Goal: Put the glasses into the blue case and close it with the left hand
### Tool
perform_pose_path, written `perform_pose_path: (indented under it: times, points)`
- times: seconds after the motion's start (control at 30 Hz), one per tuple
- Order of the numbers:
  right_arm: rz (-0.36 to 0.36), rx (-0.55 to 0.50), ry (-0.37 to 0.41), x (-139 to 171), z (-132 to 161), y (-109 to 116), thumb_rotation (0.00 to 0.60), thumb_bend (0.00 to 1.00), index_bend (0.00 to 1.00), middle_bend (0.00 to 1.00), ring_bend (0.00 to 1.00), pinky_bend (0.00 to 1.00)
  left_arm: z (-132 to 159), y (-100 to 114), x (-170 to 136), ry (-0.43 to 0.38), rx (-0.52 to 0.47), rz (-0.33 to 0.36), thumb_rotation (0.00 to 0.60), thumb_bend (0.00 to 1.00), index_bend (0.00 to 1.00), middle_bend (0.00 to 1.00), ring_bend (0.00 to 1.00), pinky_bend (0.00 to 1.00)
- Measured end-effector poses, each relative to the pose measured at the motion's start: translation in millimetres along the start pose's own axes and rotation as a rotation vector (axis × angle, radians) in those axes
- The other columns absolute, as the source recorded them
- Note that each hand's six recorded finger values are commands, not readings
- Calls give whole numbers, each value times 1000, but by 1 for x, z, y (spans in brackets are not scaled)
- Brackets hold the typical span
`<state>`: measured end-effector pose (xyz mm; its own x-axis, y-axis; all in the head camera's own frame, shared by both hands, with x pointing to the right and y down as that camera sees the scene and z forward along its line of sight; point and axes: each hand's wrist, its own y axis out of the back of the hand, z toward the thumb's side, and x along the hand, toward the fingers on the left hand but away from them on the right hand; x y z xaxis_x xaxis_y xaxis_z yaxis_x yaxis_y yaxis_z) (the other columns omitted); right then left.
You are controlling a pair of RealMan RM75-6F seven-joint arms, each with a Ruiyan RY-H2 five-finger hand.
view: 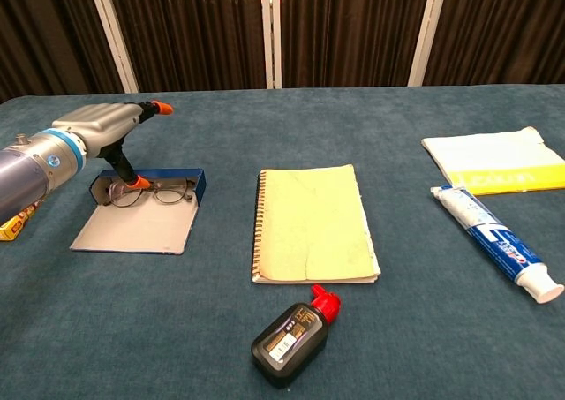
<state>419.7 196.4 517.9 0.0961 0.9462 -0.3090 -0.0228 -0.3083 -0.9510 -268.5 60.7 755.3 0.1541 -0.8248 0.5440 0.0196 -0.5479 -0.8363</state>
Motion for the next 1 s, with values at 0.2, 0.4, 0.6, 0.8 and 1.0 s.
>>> perform_pose_path:
  times: [0.2,0.4,0.6,0.8,1.0]
  points:
    - [-1,0,2,1,1,0,600,0,0,0,0,0,-3,0,-3,-6,-16,-8,600,187,0,0,0,0]
    - [-6,-5,9,3,2,2,600,0,0,0,0,0,-12,5,-14,-20,-29,-6,600,186,0,0,0,0]
    - [-11,-10,16,4,4,4,600,0,0,0,0,0,-30,1,-27,-8,-23,-33,600,187,0,0,0,0]
    - [-12,-9,19,5,4,4,600,0,0,0,0,0,-38,-7,-30,0,-44,-57,600,186,0,0,0,0]
    - [-10,-8,17,4,4,4,600,0,0,0,0,0,-41,-15,-28,3,-51,-74,600,187,0,0,0,0]
